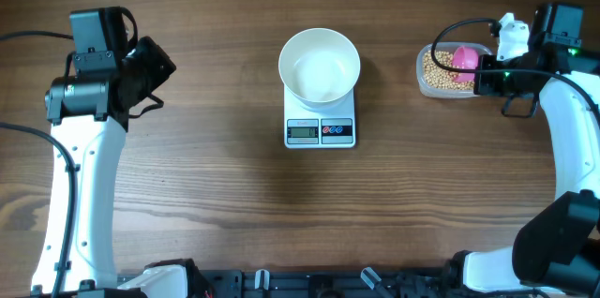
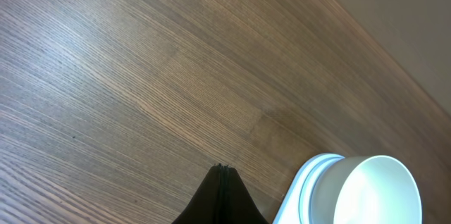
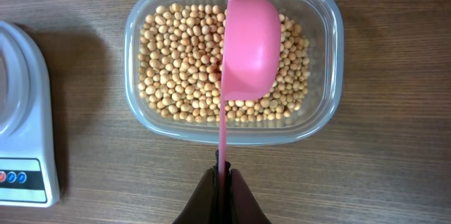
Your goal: Scoop item into bowl and weigh 150g on scale
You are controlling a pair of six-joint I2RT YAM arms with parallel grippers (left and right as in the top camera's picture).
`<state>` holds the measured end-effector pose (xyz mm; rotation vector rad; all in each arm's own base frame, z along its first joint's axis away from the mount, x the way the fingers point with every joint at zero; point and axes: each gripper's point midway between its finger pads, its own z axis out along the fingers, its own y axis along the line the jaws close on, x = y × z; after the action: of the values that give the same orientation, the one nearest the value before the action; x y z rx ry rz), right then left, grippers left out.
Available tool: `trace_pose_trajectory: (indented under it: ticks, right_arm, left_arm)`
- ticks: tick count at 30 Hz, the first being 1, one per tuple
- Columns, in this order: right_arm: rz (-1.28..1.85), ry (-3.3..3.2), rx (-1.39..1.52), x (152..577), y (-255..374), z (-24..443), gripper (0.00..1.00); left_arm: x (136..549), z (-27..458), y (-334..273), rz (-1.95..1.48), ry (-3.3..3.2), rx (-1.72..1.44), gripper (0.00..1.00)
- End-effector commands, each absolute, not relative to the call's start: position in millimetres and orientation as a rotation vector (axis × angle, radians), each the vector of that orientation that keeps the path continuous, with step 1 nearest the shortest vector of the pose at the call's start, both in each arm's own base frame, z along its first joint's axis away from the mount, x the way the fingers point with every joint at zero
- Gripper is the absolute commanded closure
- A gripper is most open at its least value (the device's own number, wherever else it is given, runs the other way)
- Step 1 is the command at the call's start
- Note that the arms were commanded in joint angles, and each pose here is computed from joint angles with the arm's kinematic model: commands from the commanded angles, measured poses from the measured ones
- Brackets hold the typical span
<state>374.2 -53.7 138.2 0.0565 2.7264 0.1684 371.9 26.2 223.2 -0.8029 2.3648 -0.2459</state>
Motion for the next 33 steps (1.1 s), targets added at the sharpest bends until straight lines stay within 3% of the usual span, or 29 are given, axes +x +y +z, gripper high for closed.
trace_pose_trajectory:
  ticks: [1,33]
  right_arm:
    - [0.292,2.741,0.069,374,-37,129,0.96]
    - [0.643,2.766,0.286,370,-15,113,0.96]
  left_arm:
    - [373,220,25,-0.256,2.377,-0.790,0.96]
    - [370,218,25,-0.252,2.391,-0.795,0.96]
